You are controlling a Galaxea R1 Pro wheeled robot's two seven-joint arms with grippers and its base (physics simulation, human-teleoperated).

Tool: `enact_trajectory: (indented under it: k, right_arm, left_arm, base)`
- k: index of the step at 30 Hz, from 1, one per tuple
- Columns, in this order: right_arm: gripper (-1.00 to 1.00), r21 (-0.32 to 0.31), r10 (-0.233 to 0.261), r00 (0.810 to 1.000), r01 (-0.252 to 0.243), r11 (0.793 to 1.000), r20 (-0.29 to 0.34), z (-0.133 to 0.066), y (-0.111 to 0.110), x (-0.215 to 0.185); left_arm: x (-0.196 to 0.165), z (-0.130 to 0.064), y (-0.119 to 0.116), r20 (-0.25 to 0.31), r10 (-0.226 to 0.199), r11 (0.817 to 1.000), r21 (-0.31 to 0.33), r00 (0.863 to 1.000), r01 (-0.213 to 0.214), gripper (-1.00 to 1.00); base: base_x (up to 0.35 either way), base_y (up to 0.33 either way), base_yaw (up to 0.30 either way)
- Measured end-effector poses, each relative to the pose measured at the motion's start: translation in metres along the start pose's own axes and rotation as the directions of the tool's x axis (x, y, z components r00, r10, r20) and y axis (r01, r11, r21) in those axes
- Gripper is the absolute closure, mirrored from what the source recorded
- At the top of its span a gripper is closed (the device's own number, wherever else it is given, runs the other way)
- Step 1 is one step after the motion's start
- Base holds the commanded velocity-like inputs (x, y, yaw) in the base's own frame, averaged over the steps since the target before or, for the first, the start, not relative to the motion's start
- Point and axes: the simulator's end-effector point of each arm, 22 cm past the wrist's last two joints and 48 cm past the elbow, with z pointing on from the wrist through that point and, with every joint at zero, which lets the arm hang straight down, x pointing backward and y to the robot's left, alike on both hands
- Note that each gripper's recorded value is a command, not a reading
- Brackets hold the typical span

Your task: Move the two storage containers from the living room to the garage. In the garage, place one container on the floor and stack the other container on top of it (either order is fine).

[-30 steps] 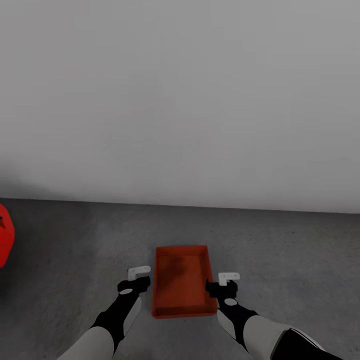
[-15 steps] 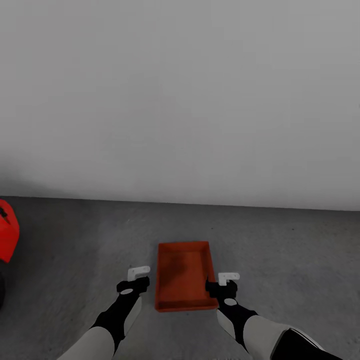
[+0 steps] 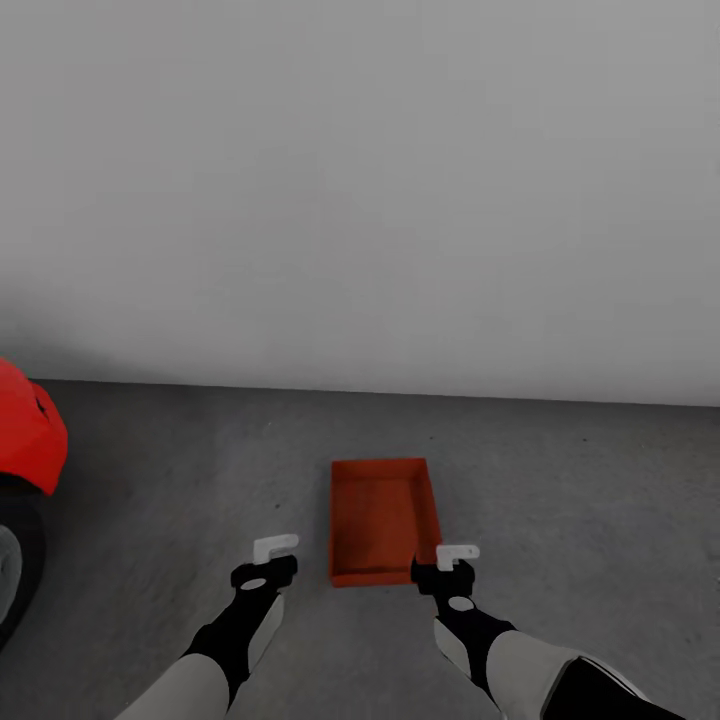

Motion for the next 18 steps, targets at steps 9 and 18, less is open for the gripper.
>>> enact_trajectory:
  k: [9, 18]
  right_arm:
    - [-1.00, 0.000, -0.001, 1.000, 0.001, 1.000, -0.001, -0.0001, -0.0001, 0.0007]
    - [-1.00, 0.000, 0.000, 1.000, 0.000, 1.000, 0.001, -0.0005, -0.0001, 0.0002]
  left_arm:
    - [0.0022, -0.0001, -0.0003, -0.006, 0.001, 1.000, 0.000, 1.000, -0.001, -1.00]
    - [0.0020, -0.0002, 0.0005, -0.005, 0.004, 1.000, 0.000, 1.000, -0.004, -1.00]
  base:
    - [-0.305, 0.131, 0.000]
    - [-0.075, 0.021, 0.000]
